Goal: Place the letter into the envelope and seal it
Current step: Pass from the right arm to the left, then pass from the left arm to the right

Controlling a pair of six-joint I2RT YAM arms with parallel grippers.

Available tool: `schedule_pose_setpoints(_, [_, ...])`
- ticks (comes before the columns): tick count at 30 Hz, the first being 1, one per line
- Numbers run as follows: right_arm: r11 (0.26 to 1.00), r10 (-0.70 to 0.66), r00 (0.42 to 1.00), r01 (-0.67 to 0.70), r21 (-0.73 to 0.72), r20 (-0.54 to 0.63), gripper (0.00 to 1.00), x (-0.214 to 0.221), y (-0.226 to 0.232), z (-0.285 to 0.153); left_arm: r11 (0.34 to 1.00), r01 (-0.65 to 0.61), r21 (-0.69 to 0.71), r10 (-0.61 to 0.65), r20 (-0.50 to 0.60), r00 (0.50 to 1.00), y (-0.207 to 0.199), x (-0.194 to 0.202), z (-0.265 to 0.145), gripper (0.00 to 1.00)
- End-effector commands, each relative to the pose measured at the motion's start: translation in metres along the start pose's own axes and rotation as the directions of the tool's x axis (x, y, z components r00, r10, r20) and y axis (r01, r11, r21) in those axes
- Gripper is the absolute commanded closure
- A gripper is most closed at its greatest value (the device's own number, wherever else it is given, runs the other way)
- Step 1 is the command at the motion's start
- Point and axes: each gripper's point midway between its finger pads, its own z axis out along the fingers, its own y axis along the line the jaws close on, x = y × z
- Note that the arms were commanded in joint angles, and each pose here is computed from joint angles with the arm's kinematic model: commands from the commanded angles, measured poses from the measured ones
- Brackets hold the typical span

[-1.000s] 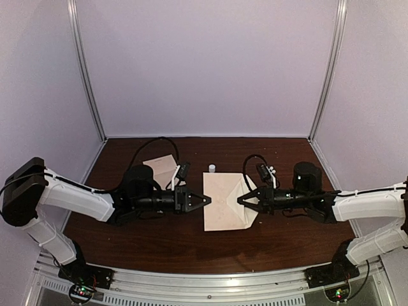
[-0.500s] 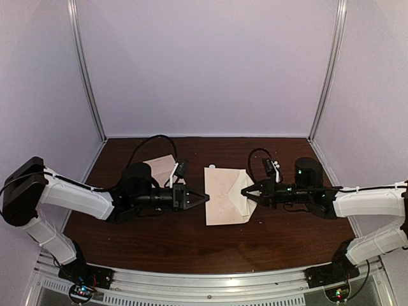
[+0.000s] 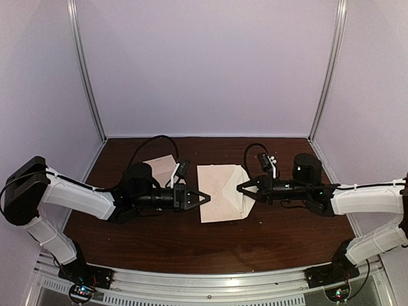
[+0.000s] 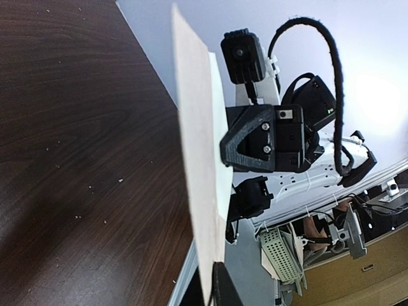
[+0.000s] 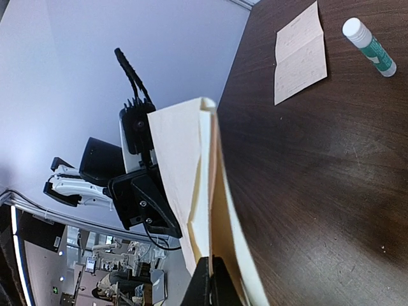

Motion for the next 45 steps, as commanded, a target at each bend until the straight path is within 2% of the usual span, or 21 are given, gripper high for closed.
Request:
schedule_pose_setpoints(1, [0.995,-0.068,0.997,0.065,-0.074,-0.038,1.00,0.003,0.023,0.011,0.997,-0.042,0.070,0.041,0.025,0.999,-0.020,-0.013,0.005,0.98])
schedule_pose_setpoints(10, [0.995,-0.068,0.994,0.061,-0.085,-0.085,1.00,0.015,0.023,0.027,0.996,-0.044,0.084,0.042,0.026,0.999,-0.022,-0.012,0.003,0.99])
schedule_pose_setpoints(16, [0.999,-0.041,0.998,0.042,0.021,-0.046,1.00,0.011,0.003,0.022,0.996,-0.045,0.078,0.042,0.045,0.998,-0.023,-0.011,-0.004,1.00])
schedule_pose_setpoints(23, [0.997,-0.037,0.999,0.035,0.073,0.024,0.77,-0.001,-0.007,0.002,0.992,-0.073,0.103,0.069,0.046,0.997,-0.031,-0.011,-0.008,1.00])
schedule_pose_setpoints(27, [0.997,-0.055,0.998,0.054,0.061,0.016,0.68,-0.002,-0.002,-0.003,0.983,-0.106,0.148,0.100,0.047,0.994,-0.044,-0.012,-0.009,1.00])
schedule_pose_setpoints(39, [0.993,-0.108,0.992,0.104,-0.061,-0.064,0.70,0.006,0.023,0.001,0.962,-0.151,0.228,0.146,0.039,0.988,-0.062,-0.011,-0.012,1.00])
schedule_pose_setpoints(42, [0.989,-0.113,0.991,0.106,-0.099,-0.068,0.77,0.006,0.031,0.001,0.965,-0.147,0.219,0.142,0.038,0.989,-0.060,-0.011,-0.011,1.00])
schedule_pose_setpoints(45, [0.987,-0.116,0.991,0.108,-0.117,-0.066,0.90,0.006,0.035,0.000,0.967,-0.143,0.211,0.138,0.038,0.990,-0.058,-0.012,-0.011,1.00])
